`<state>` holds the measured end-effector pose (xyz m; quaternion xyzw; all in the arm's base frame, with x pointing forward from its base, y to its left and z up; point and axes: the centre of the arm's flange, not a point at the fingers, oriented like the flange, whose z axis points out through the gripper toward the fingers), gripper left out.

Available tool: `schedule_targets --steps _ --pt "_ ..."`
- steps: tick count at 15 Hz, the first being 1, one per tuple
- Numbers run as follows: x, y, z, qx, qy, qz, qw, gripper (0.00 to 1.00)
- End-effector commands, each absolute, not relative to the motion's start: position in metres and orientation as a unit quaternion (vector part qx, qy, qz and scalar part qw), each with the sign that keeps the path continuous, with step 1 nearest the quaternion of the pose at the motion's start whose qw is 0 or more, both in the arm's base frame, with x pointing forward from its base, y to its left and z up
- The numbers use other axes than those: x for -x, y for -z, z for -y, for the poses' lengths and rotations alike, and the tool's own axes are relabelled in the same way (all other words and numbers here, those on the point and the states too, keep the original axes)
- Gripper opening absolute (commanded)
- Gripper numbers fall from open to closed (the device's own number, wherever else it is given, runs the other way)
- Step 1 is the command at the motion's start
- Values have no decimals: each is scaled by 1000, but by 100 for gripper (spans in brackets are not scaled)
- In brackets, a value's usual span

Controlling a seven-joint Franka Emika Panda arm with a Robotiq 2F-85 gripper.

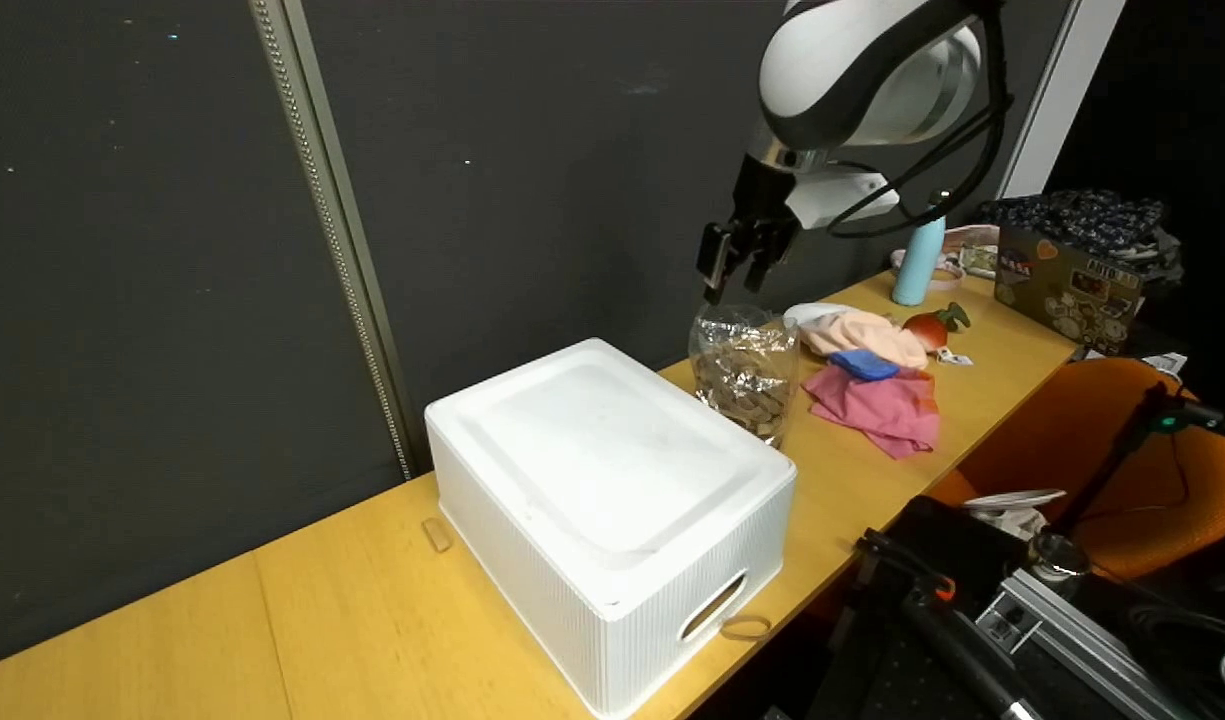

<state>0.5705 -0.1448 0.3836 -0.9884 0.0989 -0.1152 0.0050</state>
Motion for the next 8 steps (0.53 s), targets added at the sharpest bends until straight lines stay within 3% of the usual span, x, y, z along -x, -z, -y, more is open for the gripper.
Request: schedule_targets --steps 1,6,8 --pt "-536 -426 135 989 110 -97 10 100" --pt "-515 -444 120 990 113 -83 6 100" --pt "-529 -439 125 989 116 -87 13 100"
